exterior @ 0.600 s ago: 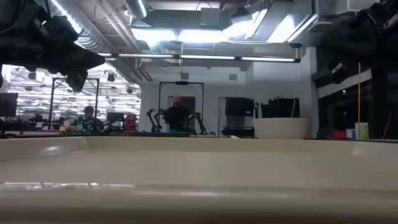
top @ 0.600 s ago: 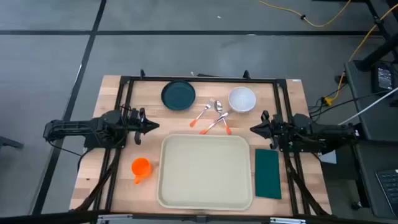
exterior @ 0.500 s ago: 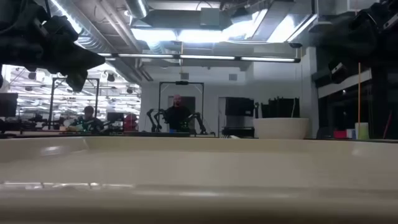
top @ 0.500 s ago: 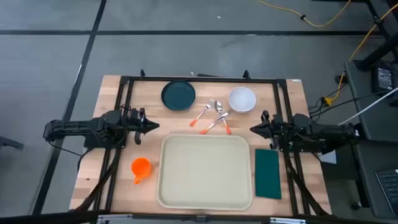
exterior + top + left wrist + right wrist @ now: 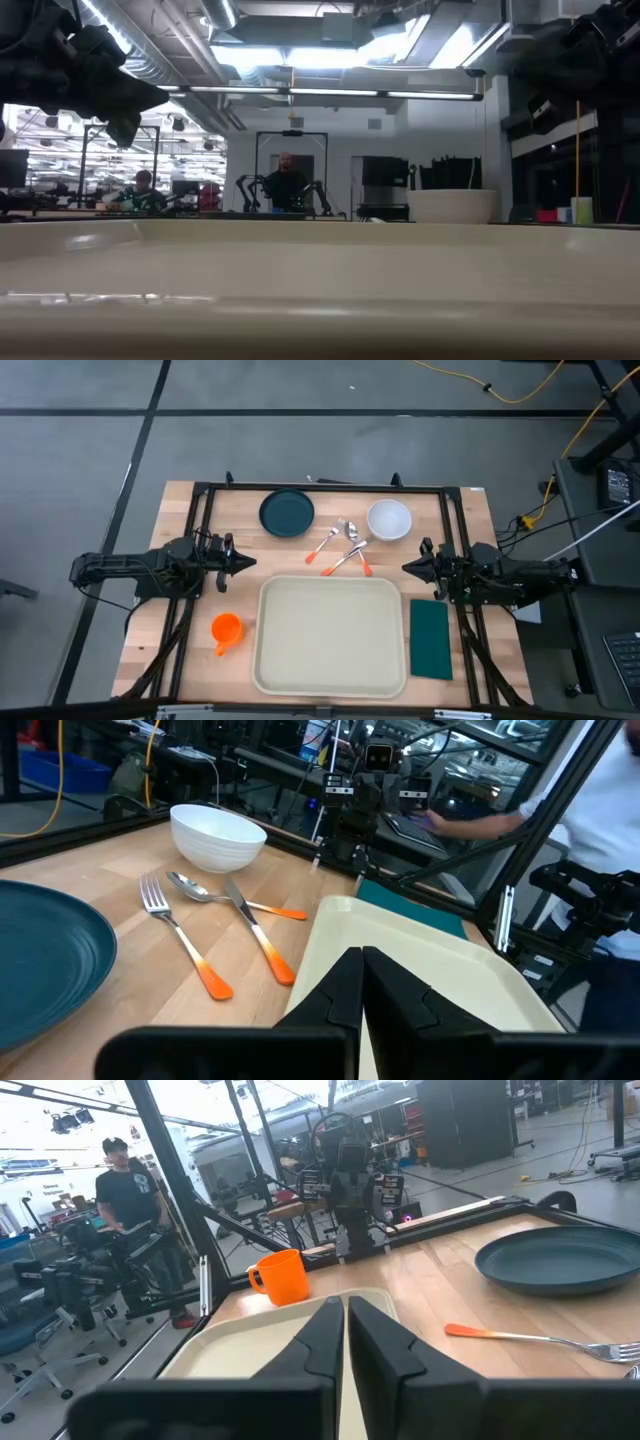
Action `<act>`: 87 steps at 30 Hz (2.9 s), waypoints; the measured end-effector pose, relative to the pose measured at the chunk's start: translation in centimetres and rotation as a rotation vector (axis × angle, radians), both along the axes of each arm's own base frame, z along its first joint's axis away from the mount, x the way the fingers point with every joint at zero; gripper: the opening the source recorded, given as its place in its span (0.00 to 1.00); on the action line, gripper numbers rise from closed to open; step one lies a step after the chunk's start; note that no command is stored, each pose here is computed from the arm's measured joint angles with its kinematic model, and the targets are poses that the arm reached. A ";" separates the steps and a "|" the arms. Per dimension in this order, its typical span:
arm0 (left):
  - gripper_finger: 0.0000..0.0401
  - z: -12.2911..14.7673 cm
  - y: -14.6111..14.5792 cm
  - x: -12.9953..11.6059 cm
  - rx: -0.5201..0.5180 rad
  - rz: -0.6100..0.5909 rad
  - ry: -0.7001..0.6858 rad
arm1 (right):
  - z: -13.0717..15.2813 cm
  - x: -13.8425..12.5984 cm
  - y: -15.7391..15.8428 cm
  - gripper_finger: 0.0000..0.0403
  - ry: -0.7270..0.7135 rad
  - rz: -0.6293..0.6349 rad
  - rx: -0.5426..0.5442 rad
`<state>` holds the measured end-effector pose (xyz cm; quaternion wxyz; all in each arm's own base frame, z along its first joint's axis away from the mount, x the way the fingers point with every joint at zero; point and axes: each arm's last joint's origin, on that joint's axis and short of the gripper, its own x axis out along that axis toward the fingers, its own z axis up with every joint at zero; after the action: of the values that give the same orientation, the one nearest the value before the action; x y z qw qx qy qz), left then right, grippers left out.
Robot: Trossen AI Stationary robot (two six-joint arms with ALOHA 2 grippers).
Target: Set up tray
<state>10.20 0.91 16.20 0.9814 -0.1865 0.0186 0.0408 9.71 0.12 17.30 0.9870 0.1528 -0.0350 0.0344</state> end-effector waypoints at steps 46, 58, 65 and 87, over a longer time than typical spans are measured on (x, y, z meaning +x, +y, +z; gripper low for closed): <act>0.01 4.0 1.2 -1.0 0.170 0.479 -0.362 | 2.8 -0.9 -1.4 0.06 -0.288 -0.496 0.031; 0.01 7.7 1.8 -2.7 0.021 0.785 -0.505 | 6.0 -2.4 -1.4 0.06 -0.529 -0.533 0.031; 0.01 13.7 1.7 -3.4 0.167 0.818 -0.447 | 12.5 -2.1 -1.2 0.06 -0.442 -0.476 -0.084; 0.01 19.1 -2.4 6.4 -0.156 -0.209 -0.051 | 24.9 6.6 -0.9 0.06 0.500 -0.325 -0.154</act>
<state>16.61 -1.50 35.26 0.9631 -0.2601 0.0159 -0.0680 16.33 -0.79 42.18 0.9663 0.0735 0.1876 -0.1599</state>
